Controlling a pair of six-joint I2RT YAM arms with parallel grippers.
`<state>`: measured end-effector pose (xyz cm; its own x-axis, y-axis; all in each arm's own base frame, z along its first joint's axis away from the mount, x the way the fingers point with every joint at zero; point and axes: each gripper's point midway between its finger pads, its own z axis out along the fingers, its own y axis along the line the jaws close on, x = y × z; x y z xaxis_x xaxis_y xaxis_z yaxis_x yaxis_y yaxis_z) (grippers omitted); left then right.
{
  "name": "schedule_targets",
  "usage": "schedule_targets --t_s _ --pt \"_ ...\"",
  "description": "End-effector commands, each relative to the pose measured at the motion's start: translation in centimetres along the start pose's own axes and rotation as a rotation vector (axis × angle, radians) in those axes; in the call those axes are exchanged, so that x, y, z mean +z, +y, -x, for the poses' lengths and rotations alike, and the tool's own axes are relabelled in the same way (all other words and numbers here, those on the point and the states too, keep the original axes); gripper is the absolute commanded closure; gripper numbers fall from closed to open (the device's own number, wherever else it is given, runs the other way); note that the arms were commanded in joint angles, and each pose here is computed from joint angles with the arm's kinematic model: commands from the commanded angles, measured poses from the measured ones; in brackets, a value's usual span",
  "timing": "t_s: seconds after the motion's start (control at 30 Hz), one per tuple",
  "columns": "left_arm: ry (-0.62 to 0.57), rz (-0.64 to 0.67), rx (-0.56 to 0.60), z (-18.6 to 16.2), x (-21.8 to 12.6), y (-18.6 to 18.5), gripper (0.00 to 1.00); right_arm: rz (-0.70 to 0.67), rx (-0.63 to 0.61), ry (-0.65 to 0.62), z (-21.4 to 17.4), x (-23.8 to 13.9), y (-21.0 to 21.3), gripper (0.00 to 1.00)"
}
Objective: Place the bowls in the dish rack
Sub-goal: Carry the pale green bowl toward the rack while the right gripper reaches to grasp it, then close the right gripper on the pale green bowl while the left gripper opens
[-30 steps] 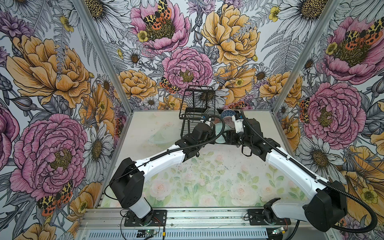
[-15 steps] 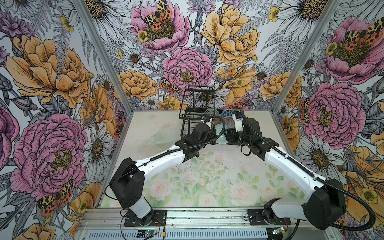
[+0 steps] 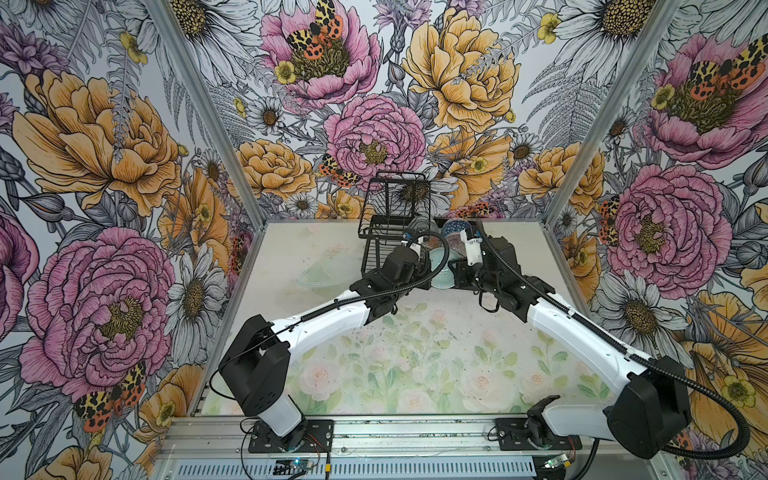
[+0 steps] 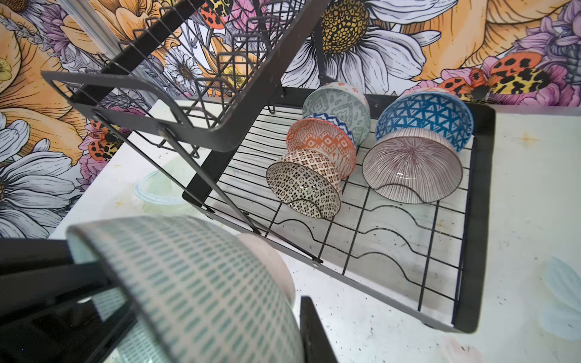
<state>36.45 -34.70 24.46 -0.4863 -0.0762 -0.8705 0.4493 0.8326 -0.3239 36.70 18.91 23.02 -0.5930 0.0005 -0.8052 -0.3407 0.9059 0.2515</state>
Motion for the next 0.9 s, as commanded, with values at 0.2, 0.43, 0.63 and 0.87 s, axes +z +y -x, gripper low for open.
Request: schedule_targets --t_s 0.2,0.43,0.63,0.87 --pt "-0.04 -0.08 0.026 2.7 -1.3 -1.9 0.98 -0.031 0.015 -0.037 0.9 0.0 -0.7 1.0" --pt "0.042 -0.073 0.127 2.4 -2.4 -1.6 0.36 -0.059 -0.02 -0.054 1.6 -0.3 -1.4 1.0" --pt "0.179 -0.048 0.217 1.2 -3.7 -0.7 0.01 -0.105 -0.059 -0.052 2.1 0.6 -2.4 1.0" --pt "0.218 0.036 0.223 0.9 -4.8 2.3 0.01 -0.255 -0.288 -0.112 4.7 1.0 -4.9 1.0"
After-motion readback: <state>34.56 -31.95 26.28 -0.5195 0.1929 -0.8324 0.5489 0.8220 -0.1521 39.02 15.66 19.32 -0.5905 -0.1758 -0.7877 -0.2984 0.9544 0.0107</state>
